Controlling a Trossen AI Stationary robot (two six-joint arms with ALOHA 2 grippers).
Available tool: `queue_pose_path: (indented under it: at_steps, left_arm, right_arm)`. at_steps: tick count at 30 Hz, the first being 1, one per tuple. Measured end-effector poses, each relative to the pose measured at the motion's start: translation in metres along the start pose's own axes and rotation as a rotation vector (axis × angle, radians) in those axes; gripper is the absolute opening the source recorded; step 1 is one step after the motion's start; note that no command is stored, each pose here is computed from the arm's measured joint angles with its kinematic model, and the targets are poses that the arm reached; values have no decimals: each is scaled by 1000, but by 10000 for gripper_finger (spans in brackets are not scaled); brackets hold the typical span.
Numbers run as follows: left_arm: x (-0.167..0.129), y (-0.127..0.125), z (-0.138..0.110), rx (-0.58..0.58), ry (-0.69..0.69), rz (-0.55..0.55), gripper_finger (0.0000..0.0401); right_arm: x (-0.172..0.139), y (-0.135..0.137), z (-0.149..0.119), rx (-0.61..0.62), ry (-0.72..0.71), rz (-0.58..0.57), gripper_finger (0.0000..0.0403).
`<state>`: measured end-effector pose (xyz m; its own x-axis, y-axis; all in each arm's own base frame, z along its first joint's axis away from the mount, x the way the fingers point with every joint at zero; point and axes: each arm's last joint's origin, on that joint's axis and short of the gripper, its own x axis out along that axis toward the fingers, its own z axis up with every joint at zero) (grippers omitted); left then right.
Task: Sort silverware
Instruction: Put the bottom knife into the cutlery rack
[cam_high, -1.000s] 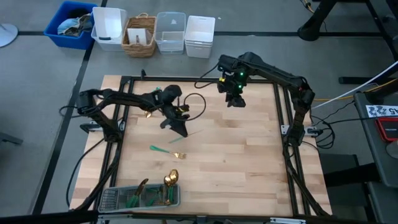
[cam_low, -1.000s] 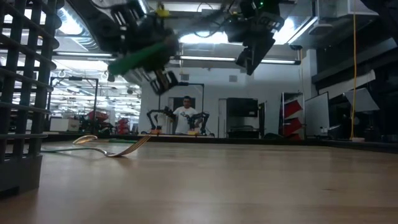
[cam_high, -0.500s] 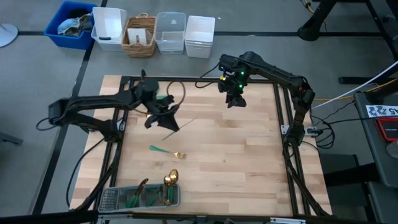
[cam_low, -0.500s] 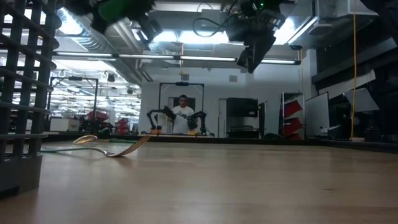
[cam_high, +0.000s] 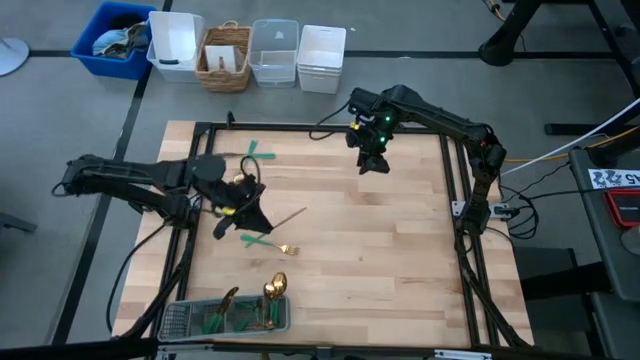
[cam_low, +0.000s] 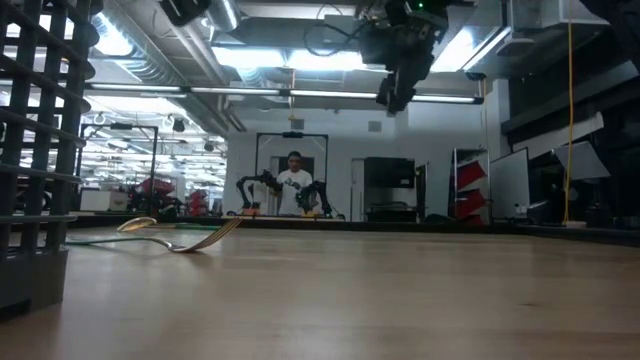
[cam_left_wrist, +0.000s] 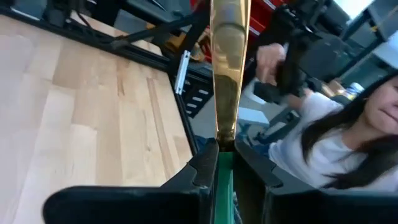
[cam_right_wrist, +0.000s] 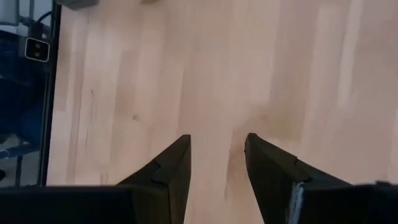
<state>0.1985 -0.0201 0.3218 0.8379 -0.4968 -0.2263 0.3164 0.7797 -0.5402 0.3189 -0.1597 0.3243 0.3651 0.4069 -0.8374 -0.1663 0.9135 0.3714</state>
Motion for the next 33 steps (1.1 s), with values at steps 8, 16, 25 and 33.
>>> queue_pose_path:
  at_steps: [8,16,25,33]
  left_arm:
    - [10,-34,-16,-30,-34,56,29]
    - [15,-66,-36,-43,-34,60,29]
    - [12,-103,-61,27,-54,79,29]
    - [18,-126,-90,68,-27,116,29]
  right_arm:
    - [30,42,27,-172,-4,41,150]
    - [62,99,48,-370,-9,95,150]
    - [84,140,57,-389,5,21,150]
    - [95,162,63,-347,-24,-49,150]
